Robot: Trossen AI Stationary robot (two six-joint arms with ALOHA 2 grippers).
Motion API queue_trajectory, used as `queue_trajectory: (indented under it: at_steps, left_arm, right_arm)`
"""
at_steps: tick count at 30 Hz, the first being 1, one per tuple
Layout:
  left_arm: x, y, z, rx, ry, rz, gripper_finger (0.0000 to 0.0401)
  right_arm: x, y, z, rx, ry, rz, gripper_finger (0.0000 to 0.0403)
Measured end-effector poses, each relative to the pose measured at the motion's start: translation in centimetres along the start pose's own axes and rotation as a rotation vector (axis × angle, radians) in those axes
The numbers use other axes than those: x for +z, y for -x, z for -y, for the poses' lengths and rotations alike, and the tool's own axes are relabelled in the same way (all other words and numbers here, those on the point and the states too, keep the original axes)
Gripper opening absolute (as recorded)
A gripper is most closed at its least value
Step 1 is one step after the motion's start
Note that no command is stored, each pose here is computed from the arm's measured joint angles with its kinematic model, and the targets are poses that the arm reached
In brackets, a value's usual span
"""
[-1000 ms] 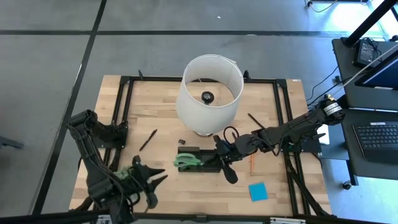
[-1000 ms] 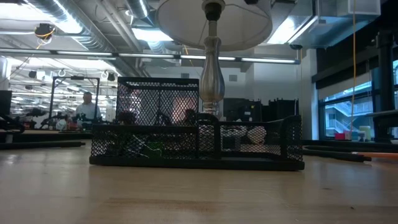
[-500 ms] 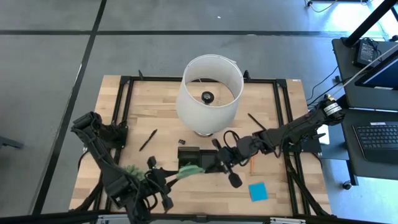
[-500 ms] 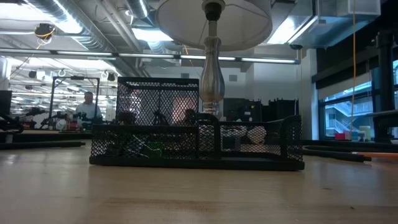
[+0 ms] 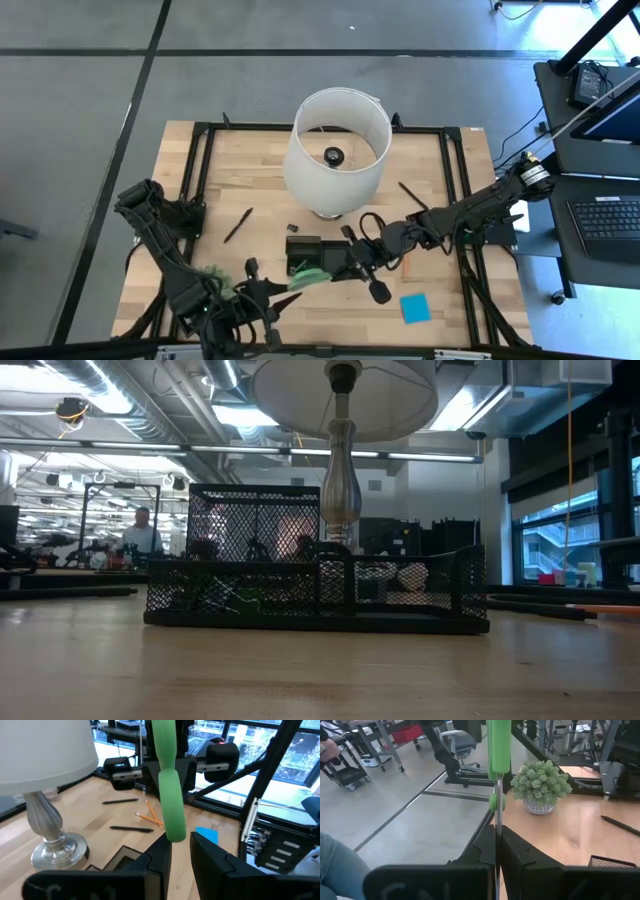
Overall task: Pick and place office supplies into organizer
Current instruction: Put the green scissors into the black desk organizer
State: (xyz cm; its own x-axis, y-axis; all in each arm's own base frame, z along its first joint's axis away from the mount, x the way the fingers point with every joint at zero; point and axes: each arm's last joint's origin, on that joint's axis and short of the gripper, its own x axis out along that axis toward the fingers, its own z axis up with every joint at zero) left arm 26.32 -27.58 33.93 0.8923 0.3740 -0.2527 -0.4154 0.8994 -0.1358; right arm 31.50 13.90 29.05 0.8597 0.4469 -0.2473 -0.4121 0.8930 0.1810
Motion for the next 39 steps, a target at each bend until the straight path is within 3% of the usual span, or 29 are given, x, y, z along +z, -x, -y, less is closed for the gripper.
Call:
queue_trajectory:
  at_steps: [9,19,24,30,37,39]
  left_arm:
    - [0.4,-1.2,-0.4,0.024,0.011,0.001,0.0065]
    - [0.6,-2.0,-0.6,0.007,0.019,-0.039,0.0113]
    - [0.7,-1.9,-0.7,0.018,0.014,-0.026,0.0116]
    - [0.8,-1.8,-0.7,0.016,0.017,-0.026,0.0094]
    - [0.9,-1.8,-0.7,0.009,-0.048,-0.027,0.0018]
    - [0.9,-1.8,-0.7,0.009,-0.050,-0.027,0.0016]
  right_arm:
    - [-0.2,0.0,-0.3,0.002,-0.006,-0.014,0.0015]
    - [-0.2,0.0,-0.4,0.004,-0.005,-0.016,0.0015]
    - [-0.6,0.0,-0.3,-0.003,-0.009,-0.056,0.0015]
    - [-0.7,0.0,-0.3,-0.004,-0.010,-0.062,0.0015]
    - [-0.7,0.0,-0.3,-0.009,0.000,-0.063,0.0015]
    - [-0.7,0.0,-0.3,-0.010,0.000,-0.063,0.0016]
